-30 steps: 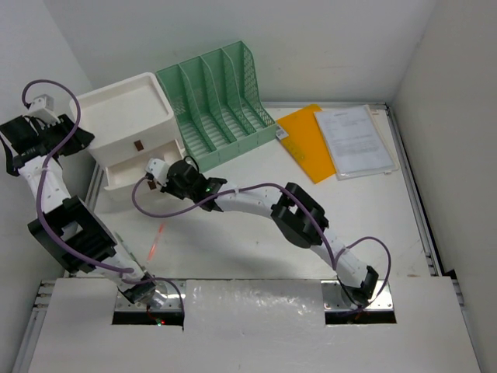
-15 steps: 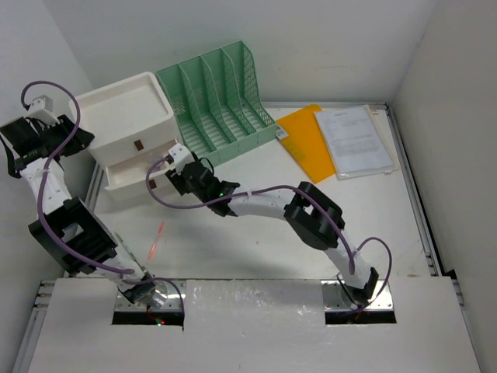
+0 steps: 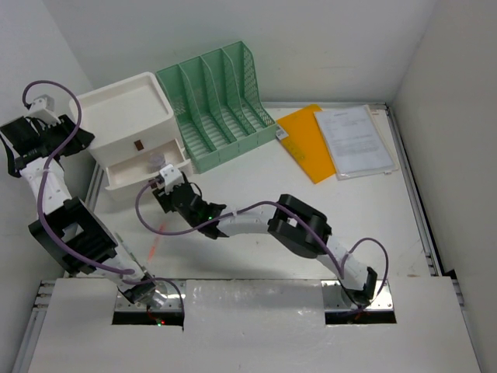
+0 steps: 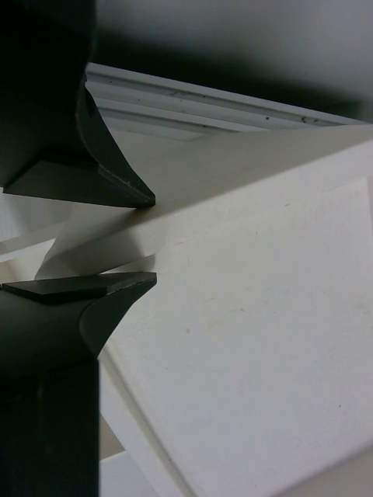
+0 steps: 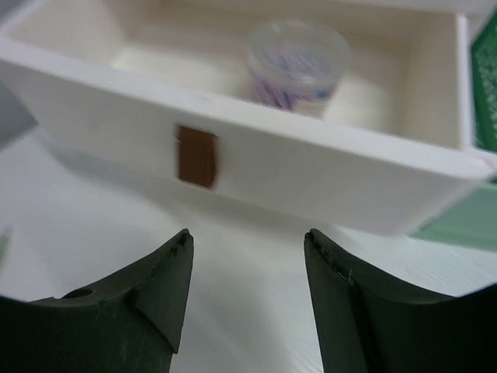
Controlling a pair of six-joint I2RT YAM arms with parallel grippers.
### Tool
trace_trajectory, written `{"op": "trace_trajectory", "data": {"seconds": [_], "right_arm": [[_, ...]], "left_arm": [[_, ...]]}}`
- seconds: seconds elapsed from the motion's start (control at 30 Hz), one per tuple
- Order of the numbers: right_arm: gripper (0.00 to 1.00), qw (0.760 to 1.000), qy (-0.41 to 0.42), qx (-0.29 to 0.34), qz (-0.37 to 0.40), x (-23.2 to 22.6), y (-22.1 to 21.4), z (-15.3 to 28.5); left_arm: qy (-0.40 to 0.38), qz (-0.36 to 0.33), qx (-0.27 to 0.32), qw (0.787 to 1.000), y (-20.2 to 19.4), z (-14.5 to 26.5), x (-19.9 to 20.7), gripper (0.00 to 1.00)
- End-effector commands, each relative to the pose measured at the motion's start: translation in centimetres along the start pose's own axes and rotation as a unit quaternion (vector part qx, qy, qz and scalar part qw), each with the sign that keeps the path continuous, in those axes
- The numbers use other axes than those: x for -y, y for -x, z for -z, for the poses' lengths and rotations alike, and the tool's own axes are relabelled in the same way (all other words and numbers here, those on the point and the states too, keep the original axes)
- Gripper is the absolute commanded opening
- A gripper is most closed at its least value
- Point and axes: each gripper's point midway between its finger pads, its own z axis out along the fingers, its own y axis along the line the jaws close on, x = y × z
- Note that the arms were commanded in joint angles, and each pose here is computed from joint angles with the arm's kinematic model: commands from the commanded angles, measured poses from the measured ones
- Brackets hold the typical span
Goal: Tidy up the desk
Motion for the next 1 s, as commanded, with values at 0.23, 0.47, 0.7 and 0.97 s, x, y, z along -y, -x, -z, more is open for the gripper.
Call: {"op": "trace_trajectory", "data": {"seconds": [0.23, 0.47, 0.7, 0.97], "right_arm": [[0.57, 0.998, 0.056, -0.004, 0.005, 4.8, 7.3, 4.0], [0.53, 0.995, 0.070, -0.058, -0.037, 6.3, 4.6, 3.8], [0.57, 0.996, 0.070, -0.046, -0.021, 8.8, 6.4, 5.7], [0.60, 0.967, 0.215, -0.070, 0.119, 8.2, 9.2, 7.5]], "left_arm": [[-0.109, 0.084, -0.162, 0.977, -10.1, 2.0, 4.6, 0.00], [-0.091, 0.084, -0.130, 0.984, -8.4, 3.9, 6.1, 0.00], [-0.071, 0.104, -0.102, 0.987, -6.2, 3.0, 5.3, 0.00], [-0.052, 0.109, -0.100, 0.988, -3.9, 1.1, 3.0, 0.00]]}}
